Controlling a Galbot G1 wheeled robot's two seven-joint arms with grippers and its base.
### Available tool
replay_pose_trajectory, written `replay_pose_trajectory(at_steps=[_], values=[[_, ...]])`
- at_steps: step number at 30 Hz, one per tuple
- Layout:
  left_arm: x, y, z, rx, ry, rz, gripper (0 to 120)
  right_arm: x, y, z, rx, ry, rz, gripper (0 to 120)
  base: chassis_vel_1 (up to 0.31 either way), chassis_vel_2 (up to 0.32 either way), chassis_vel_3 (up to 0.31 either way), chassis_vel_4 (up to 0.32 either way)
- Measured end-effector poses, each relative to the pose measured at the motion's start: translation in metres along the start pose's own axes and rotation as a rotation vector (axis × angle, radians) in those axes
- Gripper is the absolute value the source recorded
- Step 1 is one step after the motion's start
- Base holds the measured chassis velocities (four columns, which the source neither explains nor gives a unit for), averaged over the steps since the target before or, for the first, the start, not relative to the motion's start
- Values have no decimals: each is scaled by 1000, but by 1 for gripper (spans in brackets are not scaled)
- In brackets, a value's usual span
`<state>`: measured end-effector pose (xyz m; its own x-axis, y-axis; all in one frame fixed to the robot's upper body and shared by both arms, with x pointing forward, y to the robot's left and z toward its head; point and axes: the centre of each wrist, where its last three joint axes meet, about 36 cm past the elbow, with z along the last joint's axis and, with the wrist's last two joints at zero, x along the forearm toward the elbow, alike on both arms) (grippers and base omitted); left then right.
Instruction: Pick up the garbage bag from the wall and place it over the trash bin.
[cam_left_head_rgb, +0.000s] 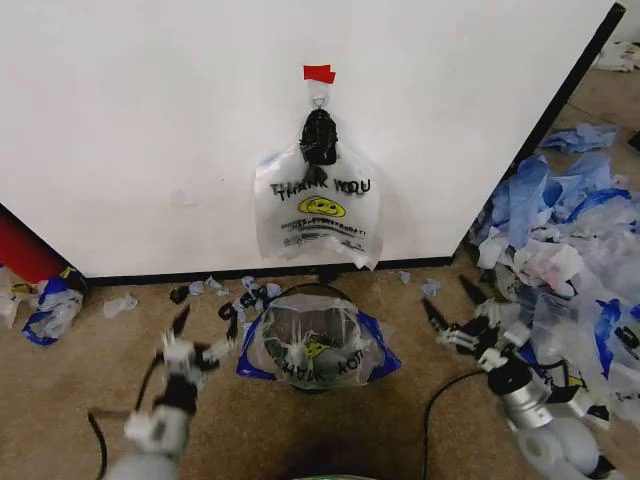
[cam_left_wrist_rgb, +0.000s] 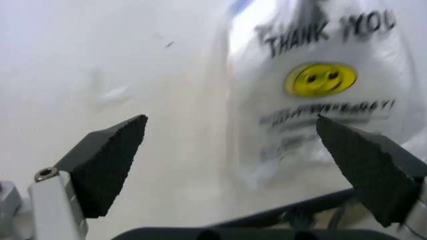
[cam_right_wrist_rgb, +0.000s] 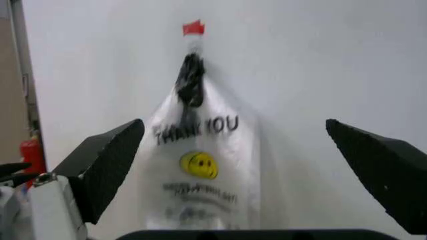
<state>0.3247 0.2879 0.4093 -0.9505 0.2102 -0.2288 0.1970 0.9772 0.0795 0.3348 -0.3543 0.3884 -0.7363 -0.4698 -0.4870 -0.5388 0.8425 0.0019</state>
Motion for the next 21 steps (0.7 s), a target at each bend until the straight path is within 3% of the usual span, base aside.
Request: replay_pose_trajectory(at_steps=[8, 16, 21], values=[[-43, 37, -50, -21, -11, 170, 100, -29, 4, -13, 19, -41, -9, 100, 0, 0, 0, 0], [-74, 56, -73, -8, 65, 363, 100, -18, -12, -20, 63, -20, 33, 100, 0, 0, 0, 0], [-97, 64, -78, 11, 86, 421, 100, -8, -16, -23, 77, -22, 77, 100, 0, 0, 0, 0]])
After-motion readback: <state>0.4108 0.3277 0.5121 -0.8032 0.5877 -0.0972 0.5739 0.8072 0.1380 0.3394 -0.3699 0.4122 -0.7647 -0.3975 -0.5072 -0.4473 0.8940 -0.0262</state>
